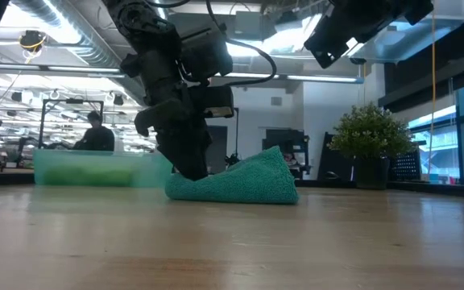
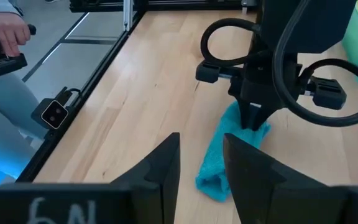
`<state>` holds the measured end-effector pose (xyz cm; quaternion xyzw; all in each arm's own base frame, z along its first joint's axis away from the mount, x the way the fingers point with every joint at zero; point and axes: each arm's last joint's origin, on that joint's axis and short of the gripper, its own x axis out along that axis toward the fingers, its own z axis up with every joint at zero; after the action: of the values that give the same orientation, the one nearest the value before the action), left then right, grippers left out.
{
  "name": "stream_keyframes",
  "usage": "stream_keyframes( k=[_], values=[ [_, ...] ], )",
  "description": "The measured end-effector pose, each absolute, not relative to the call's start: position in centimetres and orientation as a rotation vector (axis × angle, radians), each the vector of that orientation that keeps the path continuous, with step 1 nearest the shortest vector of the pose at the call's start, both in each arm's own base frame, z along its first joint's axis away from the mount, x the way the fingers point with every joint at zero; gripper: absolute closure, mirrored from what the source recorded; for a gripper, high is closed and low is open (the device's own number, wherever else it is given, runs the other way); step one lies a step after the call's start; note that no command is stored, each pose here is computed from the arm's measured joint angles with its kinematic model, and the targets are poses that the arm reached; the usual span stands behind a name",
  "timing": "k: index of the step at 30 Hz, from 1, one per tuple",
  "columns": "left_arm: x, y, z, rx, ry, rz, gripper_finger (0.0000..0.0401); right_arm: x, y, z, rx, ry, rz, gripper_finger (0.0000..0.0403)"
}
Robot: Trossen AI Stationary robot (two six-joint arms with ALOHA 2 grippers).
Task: Roll microfiber towels into tight, uniform cylinder then place into a basket
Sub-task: Roll the blue microfiber cloth
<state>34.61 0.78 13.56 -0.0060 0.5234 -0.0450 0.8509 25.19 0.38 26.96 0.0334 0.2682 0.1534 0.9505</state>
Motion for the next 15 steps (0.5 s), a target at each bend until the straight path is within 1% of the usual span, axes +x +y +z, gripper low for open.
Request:
stream_keyframes(
  k=[15],
  values=[
    [34.59,1.09,13.82,-0.031,1.097,-0.083,0.0341,25.19,0.38,26.96,0.069,0.546,0.312,0.0281]
  ],
)
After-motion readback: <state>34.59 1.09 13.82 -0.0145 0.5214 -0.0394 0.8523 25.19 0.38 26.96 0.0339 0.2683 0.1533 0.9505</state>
